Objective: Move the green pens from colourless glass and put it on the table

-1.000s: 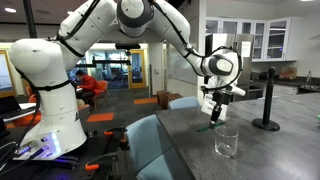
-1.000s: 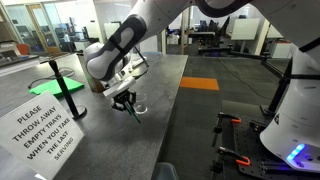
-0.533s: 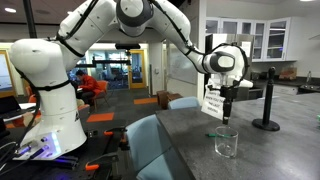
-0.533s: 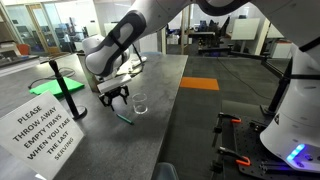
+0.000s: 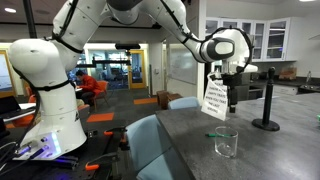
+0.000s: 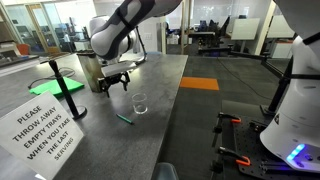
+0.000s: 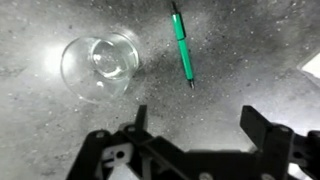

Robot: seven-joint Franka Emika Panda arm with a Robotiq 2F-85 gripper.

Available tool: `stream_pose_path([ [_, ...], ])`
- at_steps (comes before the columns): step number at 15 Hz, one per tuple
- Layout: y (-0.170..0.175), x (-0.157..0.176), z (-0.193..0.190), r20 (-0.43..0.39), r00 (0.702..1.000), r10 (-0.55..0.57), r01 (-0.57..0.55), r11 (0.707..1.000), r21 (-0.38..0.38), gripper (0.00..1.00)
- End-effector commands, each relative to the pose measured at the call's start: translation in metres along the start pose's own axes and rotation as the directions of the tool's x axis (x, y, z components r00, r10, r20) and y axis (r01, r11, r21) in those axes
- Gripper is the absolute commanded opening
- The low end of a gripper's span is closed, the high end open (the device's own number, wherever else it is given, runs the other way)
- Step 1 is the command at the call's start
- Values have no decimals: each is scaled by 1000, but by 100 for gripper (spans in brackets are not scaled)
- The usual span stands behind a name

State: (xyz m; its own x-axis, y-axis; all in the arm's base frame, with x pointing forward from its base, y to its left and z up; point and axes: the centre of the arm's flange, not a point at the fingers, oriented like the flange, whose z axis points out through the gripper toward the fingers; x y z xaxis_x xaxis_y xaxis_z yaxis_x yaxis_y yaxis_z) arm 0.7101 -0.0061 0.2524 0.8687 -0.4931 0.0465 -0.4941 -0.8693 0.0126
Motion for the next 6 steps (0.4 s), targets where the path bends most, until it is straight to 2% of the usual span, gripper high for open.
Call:
stream_pose_path([
  [1,26,-25,-36,-13,996,-88,88,996,-5,100],
  [6,47,-41,-81,-74,979,-191,191,982,-6,100],
])
